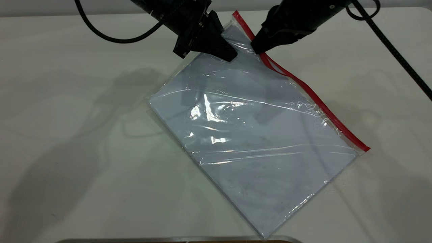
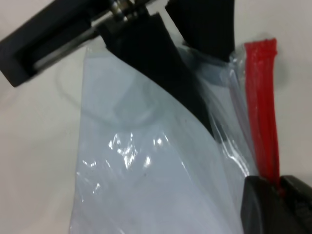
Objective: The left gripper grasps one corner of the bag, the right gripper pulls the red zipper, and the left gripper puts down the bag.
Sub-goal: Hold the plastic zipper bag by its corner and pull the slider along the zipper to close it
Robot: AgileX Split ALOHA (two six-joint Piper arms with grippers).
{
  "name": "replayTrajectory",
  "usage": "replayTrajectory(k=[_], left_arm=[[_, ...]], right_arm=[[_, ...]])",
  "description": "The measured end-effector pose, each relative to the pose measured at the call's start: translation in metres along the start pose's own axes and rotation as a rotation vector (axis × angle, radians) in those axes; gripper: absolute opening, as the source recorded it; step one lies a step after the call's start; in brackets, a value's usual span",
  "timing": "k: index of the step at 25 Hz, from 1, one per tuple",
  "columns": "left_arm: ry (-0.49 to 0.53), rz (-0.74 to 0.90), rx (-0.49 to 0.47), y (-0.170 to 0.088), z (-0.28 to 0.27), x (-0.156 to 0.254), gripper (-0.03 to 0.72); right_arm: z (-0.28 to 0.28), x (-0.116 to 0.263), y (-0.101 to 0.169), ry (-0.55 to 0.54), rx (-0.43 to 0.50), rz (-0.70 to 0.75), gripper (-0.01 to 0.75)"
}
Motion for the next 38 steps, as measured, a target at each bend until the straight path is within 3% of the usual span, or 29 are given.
replayTrajectory(k=[18,30,38], left_arm=[[-0.003,-0.033,0.009,-0.002,0.004,0.0,0.053],[-0.007,-0.061,0.007,-0.001,0.0,0.003,0.053],[-0.013,-0.062,0.017,-0.003,0.0,0.002,0.053]], right_arm=[[0.006,0.013,-0.005,0.034,-0.032,0.045,0.051],[0.009,0.017,-0.007,0.052,-0.031,0.012,0.193],[0.009,0.013,-0.006,0.019,-0.037,0.014,0.223]])
Point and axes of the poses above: a point on each arm's last joint axis where the gripper is mounted, z pointing out along that axis toward the gripper, y along the wrist's bending axis when the last joint is at zero, x = y × z, the point moved 6 cm from there along z, pointing out along that axis toward the gripper, and after that the axes turned 5 degrees about z, right-handed, at the moved point
